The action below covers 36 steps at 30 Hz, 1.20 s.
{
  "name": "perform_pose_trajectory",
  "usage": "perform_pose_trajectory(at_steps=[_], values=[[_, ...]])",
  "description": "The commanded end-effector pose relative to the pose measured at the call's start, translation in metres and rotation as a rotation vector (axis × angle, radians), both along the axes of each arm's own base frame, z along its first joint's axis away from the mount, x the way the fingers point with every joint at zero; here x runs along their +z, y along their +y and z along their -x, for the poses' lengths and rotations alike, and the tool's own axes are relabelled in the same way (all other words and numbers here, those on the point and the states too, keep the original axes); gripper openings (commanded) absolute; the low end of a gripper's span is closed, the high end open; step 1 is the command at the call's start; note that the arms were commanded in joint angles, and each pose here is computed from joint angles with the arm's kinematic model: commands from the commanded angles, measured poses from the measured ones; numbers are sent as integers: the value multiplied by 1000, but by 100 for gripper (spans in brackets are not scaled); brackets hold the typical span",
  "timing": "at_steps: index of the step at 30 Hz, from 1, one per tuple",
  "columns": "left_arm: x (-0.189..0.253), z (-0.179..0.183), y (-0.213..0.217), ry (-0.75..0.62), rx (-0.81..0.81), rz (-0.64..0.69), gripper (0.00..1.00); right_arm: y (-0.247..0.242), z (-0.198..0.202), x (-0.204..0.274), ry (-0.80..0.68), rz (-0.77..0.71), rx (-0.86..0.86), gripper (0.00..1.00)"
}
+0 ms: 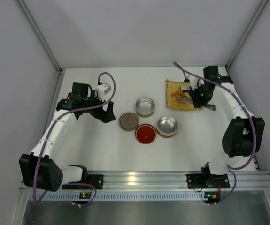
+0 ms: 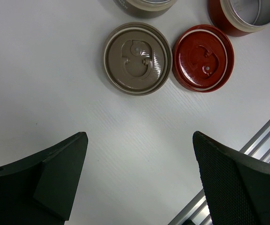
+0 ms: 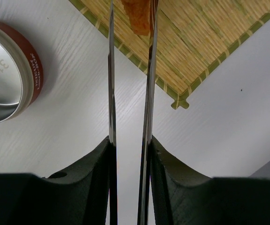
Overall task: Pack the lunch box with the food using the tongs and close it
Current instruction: Pick up the fake food from the plate, then place the fake food in the packing box.
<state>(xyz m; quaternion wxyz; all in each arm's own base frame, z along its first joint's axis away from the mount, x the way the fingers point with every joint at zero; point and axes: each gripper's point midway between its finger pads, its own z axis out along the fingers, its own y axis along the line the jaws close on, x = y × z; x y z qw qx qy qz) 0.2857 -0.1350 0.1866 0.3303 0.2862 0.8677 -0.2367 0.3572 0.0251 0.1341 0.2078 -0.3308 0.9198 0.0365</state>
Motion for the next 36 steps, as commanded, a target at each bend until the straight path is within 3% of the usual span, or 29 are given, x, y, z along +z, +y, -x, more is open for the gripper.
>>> perform_pose_trajectory(at_steps=[1,6,11,19,36], values=[[9,-11,-2,-53,20,28,98,3,1,40,-119,-36,21,0],[7,-13,-2,-45,40,30,98,11,12,65,-150,-76,45,0],[10,-14,-1,-51,52,34,98,34,50,86,-121,-188,107,0],[3,-12,-1,-37,62,40,98,60,96,71,-84,-287,126,0],[-1,-9,1,-24,65,26,98,72,140,27,60,-259,195,0]])
